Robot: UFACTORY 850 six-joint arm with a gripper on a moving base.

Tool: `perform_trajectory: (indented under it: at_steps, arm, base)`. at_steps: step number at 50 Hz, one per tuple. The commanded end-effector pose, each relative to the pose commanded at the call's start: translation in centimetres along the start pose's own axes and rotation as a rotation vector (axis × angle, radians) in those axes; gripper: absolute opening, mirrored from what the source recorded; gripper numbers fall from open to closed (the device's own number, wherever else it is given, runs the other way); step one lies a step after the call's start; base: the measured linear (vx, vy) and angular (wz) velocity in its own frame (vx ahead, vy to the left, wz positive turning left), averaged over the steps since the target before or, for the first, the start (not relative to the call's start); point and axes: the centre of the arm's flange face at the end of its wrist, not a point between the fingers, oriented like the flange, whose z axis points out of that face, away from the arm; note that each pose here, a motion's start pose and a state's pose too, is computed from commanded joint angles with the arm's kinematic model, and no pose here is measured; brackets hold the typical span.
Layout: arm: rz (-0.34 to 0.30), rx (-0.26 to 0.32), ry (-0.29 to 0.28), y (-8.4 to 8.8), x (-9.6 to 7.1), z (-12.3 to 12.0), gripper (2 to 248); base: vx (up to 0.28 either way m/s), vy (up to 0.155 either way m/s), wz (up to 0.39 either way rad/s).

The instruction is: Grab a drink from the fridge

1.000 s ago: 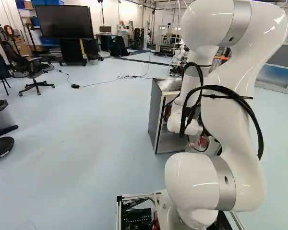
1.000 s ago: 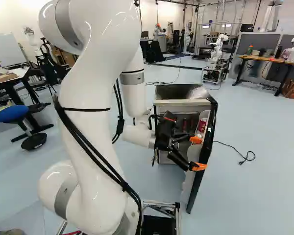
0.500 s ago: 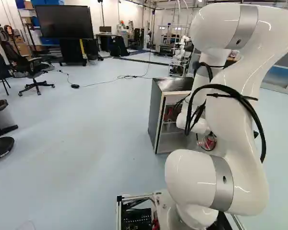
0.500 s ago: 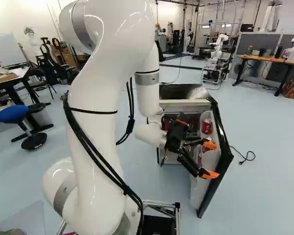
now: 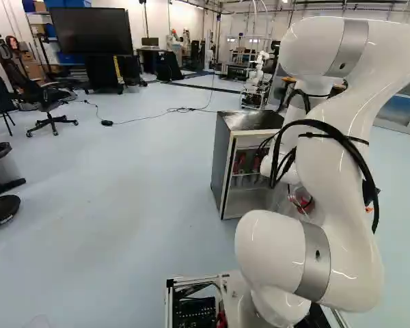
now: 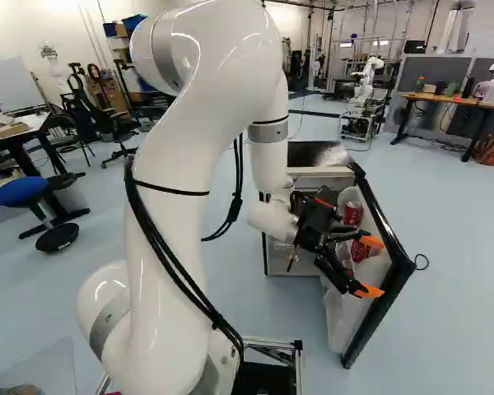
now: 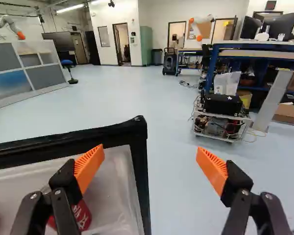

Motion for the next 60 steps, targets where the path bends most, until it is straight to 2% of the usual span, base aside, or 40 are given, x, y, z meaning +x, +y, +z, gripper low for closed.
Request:
perform_trajectory:
  at_steps: [60]
  arm:
    - [0.195, -0.074, 0.040, -11.0, 0.3, 7.4, 247]
  base:
    - [0.000, 0.000, 0.000]
